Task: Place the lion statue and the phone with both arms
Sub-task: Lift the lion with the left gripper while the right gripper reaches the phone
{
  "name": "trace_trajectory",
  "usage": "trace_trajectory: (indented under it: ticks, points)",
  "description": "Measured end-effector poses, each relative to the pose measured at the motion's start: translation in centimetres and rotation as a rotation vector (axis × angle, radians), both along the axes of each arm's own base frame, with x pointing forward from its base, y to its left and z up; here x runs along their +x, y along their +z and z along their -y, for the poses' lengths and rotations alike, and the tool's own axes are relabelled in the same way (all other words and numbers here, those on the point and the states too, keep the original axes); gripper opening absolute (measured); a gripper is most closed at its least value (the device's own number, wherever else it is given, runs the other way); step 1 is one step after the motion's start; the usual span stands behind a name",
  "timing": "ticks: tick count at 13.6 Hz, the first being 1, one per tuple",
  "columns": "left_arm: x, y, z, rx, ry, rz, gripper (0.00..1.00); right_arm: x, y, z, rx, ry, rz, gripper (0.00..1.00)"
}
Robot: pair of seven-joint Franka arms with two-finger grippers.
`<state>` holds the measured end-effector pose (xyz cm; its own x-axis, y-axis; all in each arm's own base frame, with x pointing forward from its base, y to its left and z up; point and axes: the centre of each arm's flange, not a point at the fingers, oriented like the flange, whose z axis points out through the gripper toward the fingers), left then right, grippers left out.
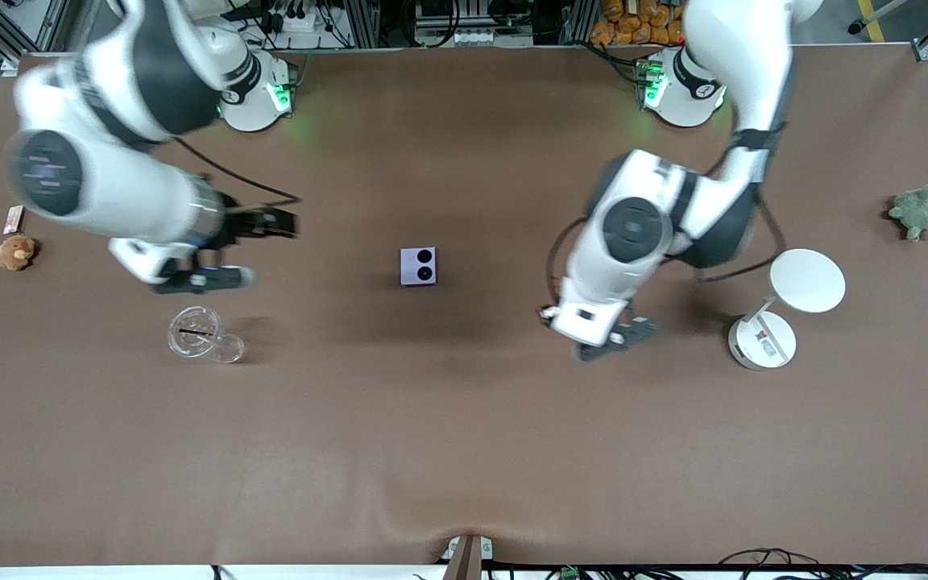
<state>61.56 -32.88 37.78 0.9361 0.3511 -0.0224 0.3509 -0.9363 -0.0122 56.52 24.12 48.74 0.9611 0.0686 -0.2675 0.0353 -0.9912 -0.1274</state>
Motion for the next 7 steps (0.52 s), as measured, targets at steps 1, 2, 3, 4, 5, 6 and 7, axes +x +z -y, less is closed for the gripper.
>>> trace_trajectory:
  ticks: [1,2,3,4,5,6,7]
  points:
    - [0.8,-0.1,-1.7,0.017,-0.003,0.000,0.35,-0.3,-1.5,-2.4,0.001,0.012,0.015,1.00]
    - [1.5,-0.5,-3.4,0.028,-0.007,-0.003,0.35,-0.6,-3.2,-4.5,0.003,0.025,0.030,1.00]
    - [2.1,-0.8,-4.9,0.032,-0.015,-0.008,0.35,-0.9,-4.9,-6.3,0.004,0.034,0.041,1.00]
    - [2.6,-1.1,-6.4,0.034,-0.026,-0.014,0.35,-1.3,-6.6,-7.7,0.003,0.036,0.050,1.00]
    - [3.1,-1.4,-7.8,0.035,-0.040,-0.020,0.35,-1.7,-8.2,-8.7,0.002,0.038,0.057,1.00]
    - [3.6,-1.9,-9.2,0.036,-0.059,-0.029,0.35,-2.1,-9.7,-9.5,0.002,0.030,0.067,1.00]
    - [3.9,-2.5,-10.3,0.038,-0.082,-0.041,0.35,-2.6,-11.3,-10.3,0.002,0.010,0.082,1.00]
